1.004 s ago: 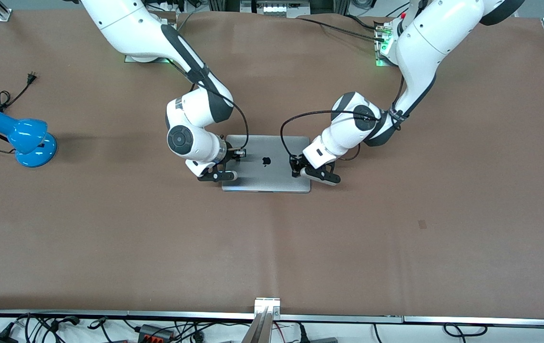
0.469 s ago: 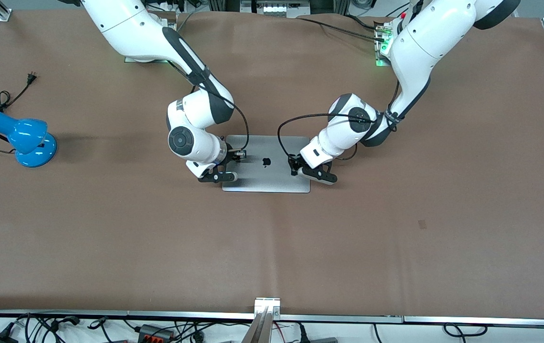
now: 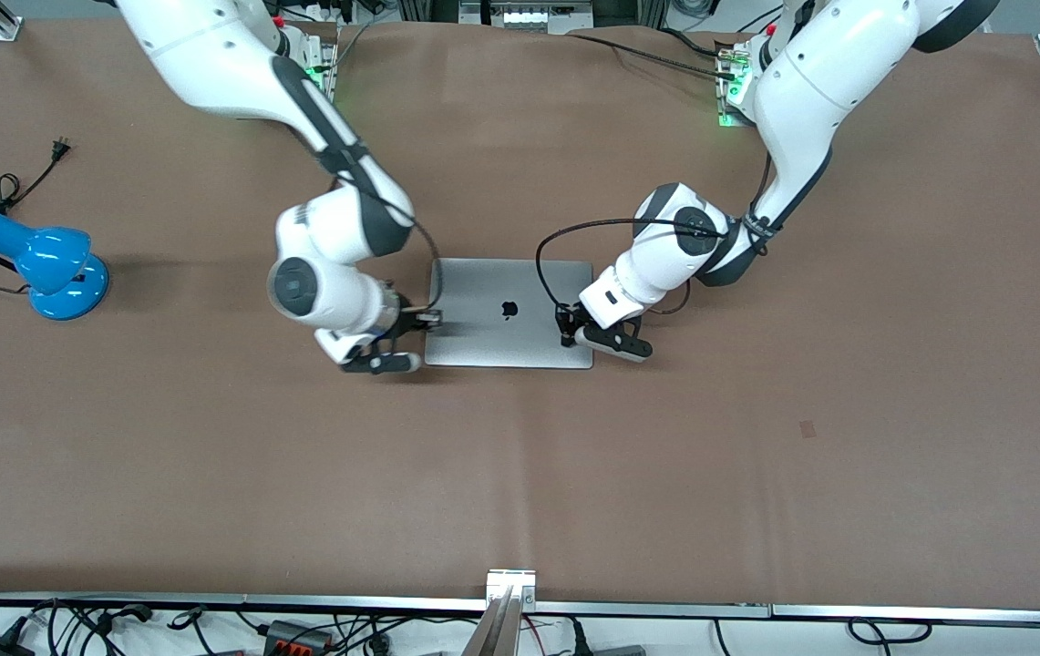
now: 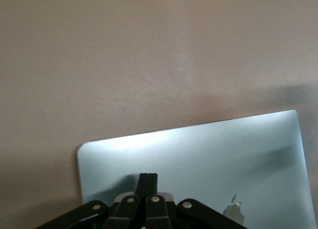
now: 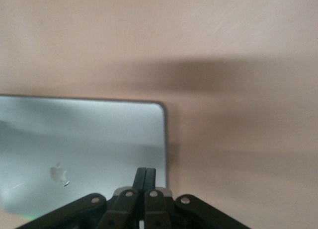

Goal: Close laptop with both arms from behind

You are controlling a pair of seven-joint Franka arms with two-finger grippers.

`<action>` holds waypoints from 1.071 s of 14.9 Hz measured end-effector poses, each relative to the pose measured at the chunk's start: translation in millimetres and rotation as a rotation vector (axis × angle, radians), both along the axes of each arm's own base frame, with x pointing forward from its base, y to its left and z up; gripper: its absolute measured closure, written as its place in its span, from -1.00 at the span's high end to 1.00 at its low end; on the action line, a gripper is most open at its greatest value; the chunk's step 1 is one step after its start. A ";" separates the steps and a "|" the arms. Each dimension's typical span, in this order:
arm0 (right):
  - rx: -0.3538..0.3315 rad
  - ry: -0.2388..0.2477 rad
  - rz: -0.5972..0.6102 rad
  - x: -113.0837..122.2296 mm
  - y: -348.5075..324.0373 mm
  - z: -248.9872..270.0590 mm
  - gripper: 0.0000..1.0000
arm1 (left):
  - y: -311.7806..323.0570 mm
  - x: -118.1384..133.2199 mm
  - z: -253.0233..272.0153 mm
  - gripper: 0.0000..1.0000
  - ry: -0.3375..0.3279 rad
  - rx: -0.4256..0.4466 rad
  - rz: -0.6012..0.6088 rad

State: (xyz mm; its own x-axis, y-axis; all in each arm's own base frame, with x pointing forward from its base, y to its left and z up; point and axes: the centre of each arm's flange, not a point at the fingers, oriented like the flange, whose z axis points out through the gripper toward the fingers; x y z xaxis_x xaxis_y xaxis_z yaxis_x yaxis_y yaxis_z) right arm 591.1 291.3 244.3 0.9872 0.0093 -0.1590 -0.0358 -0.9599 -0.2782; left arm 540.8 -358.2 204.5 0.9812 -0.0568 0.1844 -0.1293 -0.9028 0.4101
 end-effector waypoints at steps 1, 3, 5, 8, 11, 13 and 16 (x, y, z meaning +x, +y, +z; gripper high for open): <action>-0.007 -0.005 0.014 7.0 -14.5 21.6 -0.98 | 2.9 5.2 12.9 -0.96 0.010 0.021 -0.015; -0.024 0.008 0.031 16.4 -46.5 67.5 -0.98 | 9.1 15.7 43.0 -0.96 0.046 0.071 -0.052; -0.031 0.045 0.033 24.4 -79.6 114.5 -0.98 | 16.6 26.3 75.6 -0.96 0.103 0.142 -0.092; -0.046 0.070 0.073 37.4 -125.9 170.6 -0.98 | 40.5 50.6 126.8 -0.96 0.150 0.333 -0.171; -0.068 0.098 0.097 42.0 -165.7 210.7 -0.98 | 79.2 74.3 161.7 -0.94 0.202 0.445 -0.155; -0.100 0.091 0.143 40.4 -197.3 236.3 -0.98 | 114.1 90.8 182.5 -0.90 0.225 0.464 -0.148; -0.097 0.053 0.188 39.4 -247.0 262.2 -0.98 | 153.0 107.2 234.1 -0.89 0.232 0.475 -0.154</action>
State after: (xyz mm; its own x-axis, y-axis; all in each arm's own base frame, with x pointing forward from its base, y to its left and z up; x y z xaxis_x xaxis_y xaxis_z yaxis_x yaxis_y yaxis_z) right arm 630.5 44.2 506.4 0.9597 0.1745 -0.2202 0.1342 -0.9733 -0.1862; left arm 648.0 -205.3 438.7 0.9667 -0.2276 -0.1170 -0.2297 -0.9732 -0.0047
